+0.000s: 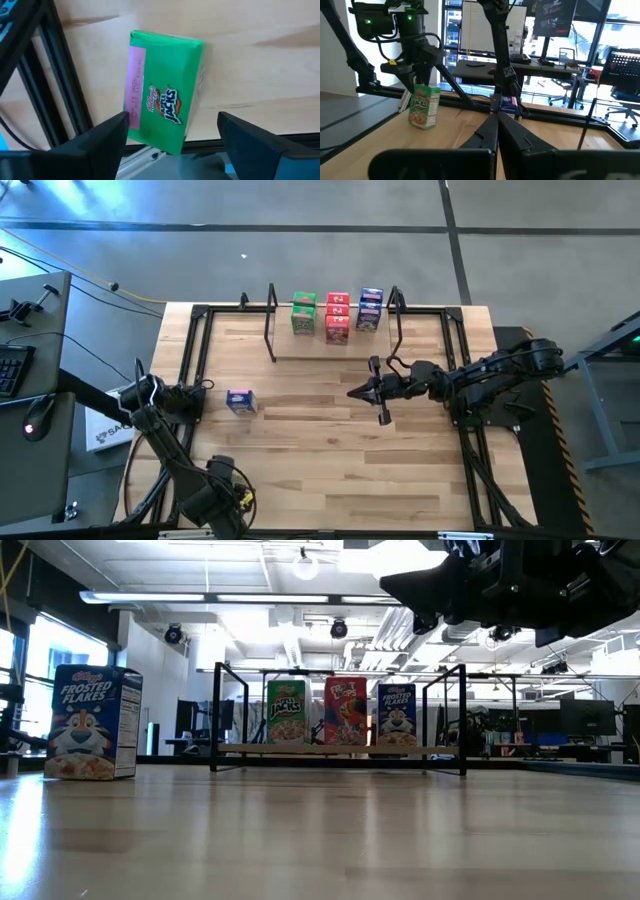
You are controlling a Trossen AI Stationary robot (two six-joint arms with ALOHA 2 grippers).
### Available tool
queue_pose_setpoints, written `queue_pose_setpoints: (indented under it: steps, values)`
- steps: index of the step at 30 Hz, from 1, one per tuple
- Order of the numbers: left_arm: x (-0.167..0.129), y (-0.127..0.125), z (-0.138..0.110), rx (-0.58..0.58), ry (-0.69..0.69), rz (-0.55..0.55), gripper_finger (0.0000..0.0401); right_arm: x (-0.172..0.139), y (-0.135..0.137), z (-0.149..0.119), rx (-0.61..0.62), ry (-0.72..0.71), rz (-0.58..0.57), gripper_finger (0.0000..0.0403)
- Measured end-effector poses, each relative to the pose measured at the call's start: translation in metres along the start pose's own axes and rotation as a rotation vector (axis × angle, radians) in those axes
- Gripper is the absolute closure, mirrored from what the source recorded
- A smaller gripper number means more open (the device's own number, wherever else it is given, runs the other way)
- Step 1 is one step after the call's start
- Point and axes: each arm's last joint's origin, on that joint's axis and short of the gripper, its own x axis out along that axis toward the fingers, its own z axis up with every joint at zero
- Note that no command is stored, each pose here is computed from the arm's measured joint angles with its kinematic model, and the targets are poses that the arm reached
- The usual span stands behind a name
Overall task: Stack cereal on shelf
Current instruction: Put the green cereal box on the shelf aligned with the other green cereal boxes
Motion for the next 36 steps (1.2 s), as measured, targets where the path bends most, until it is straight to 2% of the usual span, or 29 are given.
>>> queue_pose_setpoints:
  steps: [15, 18, 22, 25, 30, 34, 36]
  values:
    - [-0.011, -0.015, 0.007, 0.006, 0.032, -0.062, 0.0107, 0.001, 0.0, 0.0, 0.002, 0.005, 0.012, 0.0403]
    - [-0.008, -0.018, 0.003, 0.014, 0.04, -0.122, 0.0107, 0.001, 0.0, -0.001, 0.004, 0.018, 0.015, 0.0403]
    - [0.006, -0.012, -0.004, -0.009, -0.039, -0.18, 0.0117, 0.001, 0.001, -0.002, 0.005, 0.02, 0.023, 0.0403]
    - [0.019, -0.005, -0.01, 0.013, -0.038, -0.163, 0.0138, 0.001, 0.001, -0.002, 0.005, 0.019, 0.033, 0.0403]
    - [0.049, 0.011, -0.016, 0.058, -0.027, -0.08, 0.0195, 0.001, 0.001, -0.002, 0.028, 0.021, 0.033, 0.0403]
    - [0.073, 0.013, -0.017, 0.113, -0.021, -0.15, 0.025, 0.001, 0.001, -0.002, 0.052, 0.029, 0.033, 0.0403]
    - [0.083, 0.01, -0.019, 0.163, 0.001, -0.237, 0.0276, 0.001, 0.001, -0.003, 0.065, 0.035, 0.034, 0.0403]
